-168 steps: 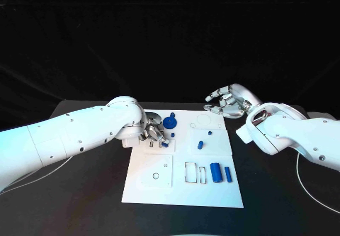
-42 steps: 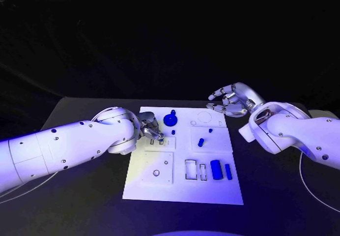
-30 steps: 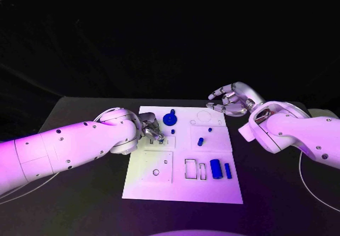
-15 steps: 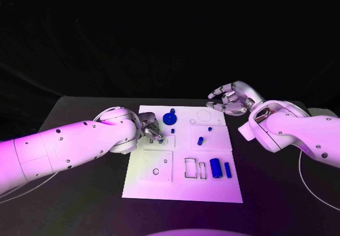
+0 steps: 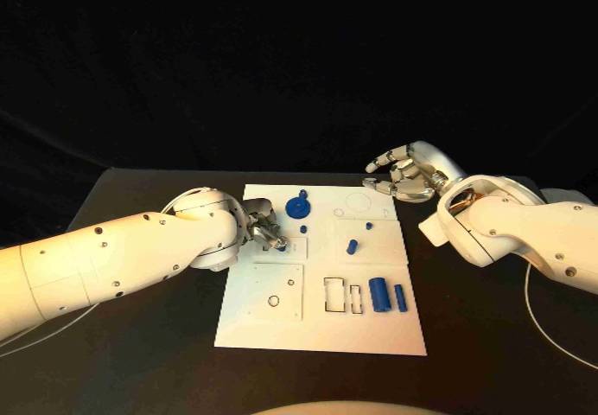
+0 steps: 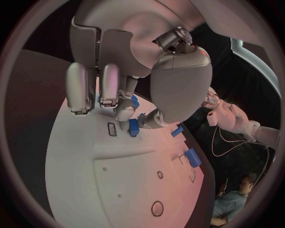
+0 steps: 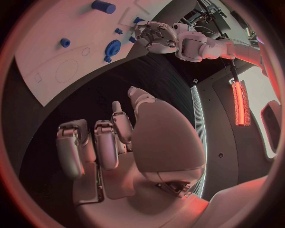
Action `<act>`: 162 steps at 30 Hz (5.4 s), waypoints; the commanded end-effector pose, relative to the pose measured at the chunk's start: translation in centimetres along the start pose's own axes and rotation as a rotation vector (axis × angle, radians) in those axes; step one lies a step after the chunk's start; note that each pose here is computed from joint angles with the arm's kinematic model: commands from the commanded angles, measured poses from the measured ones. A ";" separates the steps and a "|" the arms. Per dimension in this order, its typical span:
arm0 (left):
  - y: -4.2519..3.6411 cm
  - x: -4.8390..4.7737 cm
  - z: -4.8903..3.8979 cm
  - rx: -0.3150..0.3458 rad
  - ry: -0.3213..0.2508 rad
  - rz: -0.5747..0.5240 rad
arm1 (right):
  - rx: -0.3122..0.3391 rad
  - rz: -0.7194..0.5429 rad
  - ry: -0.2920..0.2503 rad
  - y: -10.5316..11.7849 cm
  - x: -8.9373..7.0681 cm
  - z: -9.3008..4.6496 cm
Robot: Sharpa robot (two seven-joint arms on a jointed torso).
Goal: Assemble the parts on the task board
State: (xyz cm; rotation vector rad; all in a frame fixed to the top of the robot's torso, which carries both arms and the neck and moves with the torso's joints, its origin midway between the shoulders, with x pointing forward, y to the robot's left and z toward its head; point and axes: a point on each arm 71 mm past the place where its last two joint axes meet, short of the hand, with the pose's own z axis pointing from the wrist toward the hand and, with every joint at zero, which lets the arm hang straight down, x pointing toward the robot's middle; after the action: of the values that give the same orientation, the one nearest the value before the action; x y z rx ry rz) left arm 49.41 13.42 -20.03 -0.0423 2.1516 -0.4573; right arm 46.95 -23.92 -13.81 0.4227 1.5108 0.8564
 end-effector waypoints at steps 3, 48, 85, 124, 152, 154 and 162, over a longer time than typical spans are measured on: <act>-0.06 0.36 -0.01 0.002 0.026 0.017 | -0.011 -0.002 0.004 0.1 0.1 0.0; -0.02 0.44 0.66 -0.018 0.072 0.031 | -0.010 -0.005 0.001 0.0 -0.1 -0.2; -0.07 0.29 0.88 -0.020 0.063 0.026 | -0.012 -0.004 -0.008 0.0 -0.2 -0.2; -0.59 -1.23 -0.35 0.017 0.007 -0.040 | -0.008 -0.001 -0.023 -0.3 -0.4 -0.1; 2.50 -10.37 -0.89 -0.048 -0.050 -0.089 | 0.002 0.002 -0.026 -0.7 -0.6 0.2; 2.69 -10.63 -0.63 -0.062 -0.047 -0.075 | 0.002 0.002 -0.025 -0.7 -0.5 0.2; 3.16 -10.77 0.72 -0.116 0.008 -0.020 | -0.001 0.003 -0.021 -0.6 -0.4 0.3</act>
State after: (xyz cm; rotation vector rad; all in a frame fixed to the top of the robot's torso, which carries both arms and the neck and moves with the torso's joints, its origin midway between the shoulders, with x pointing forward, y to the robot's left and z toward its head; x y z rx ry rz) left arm 56.85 18.46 -12.70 -0.1940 2.1261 -0.3697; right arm 47.44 -24.68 -13.95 0.4445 1.4888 0.8420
